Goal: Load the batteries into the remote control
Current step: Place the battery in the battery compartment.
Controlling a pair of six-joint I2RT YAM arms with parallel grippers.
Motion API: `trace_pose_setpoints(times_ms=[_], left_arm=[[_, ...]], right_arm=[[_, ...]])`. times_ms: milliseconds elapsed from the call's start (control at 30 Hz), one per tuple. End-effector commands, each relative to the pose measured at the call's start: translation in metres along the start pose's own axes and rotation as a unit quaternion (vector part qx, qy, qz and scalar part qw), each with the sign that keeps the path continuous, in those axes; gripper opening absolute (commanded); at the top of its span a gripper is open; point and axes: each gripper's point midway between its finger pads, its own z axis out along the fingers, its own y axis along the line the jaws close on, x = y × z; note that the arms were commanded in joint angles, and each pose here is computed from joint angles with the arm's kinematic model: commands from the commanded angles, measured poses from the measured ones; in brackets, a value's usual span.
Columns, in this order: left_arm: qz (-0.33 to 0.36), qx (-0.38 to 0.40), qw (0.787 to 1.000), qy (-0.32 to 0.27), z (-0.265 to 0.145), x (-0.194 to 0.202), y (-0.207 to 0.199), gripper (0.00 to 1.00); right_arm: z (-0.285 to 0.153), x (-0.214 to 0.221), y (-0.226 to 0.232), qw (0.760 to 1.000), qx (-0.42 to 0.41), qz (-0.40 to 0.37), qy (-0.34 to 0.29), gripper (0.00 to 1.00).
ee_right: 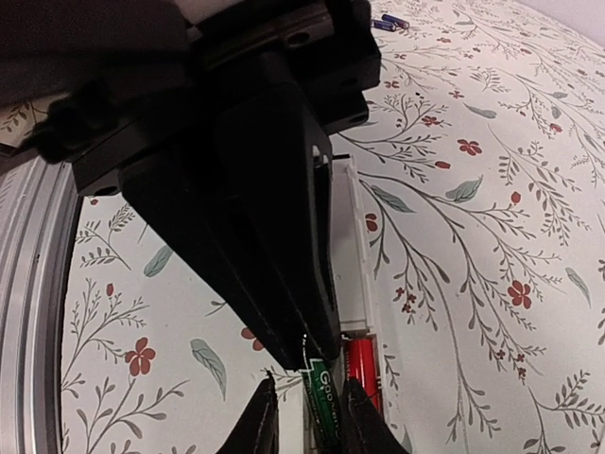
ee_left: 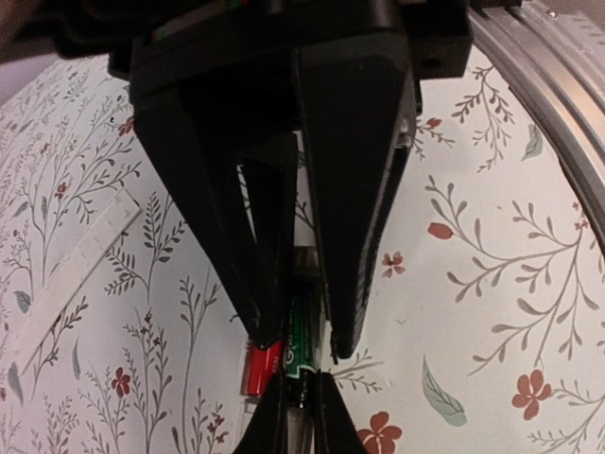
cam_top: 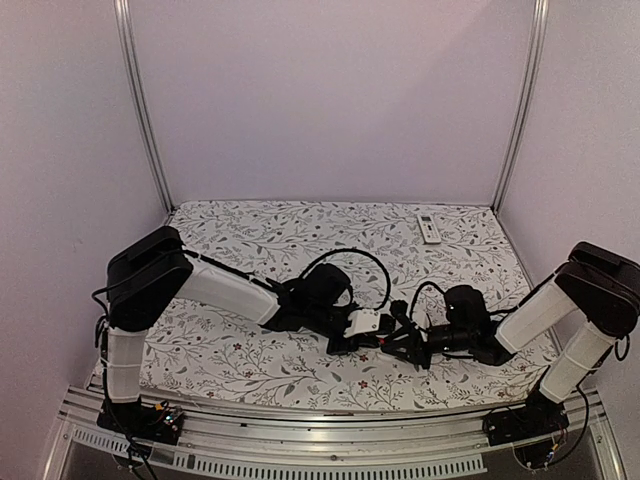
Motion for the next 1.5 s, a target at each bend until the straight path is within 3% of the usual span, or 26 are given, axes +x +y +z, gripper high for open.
trace_pose_setpoints(times_ms=[0, 500, 967, 1467], left_arm=[[-0.039, 0.038, 0.996, 0.065, 0.011, 0.049, -0.023, 0.0], [-0.042, 0.033, 0.997, 0.063, 0.011, 0.048, -0.019, 0.0], [-0.048, 0.026, 0.997, 0.062, 0.005, 0.048, -0.016, 0.01], [-0.053, 0.021, 0.997, 0.059, 0.002, 0.049, -0.014, 0.02]], right_arm=[[0.006, -0.001, 0.001, 1.0, 0.0, -0.014, 0.003, 0.21], [0.005, 0.012, 0.008, 1.0, -0.009, -0.01, 0.024, 0.08], [0.003, 0.015, 0.014, 0.999, -0.023, -0.009, 0.036, 0.03], [0.005, 0.018, 0.02, 0.998, -0.04, -0.006, 0.049, 0.05]])
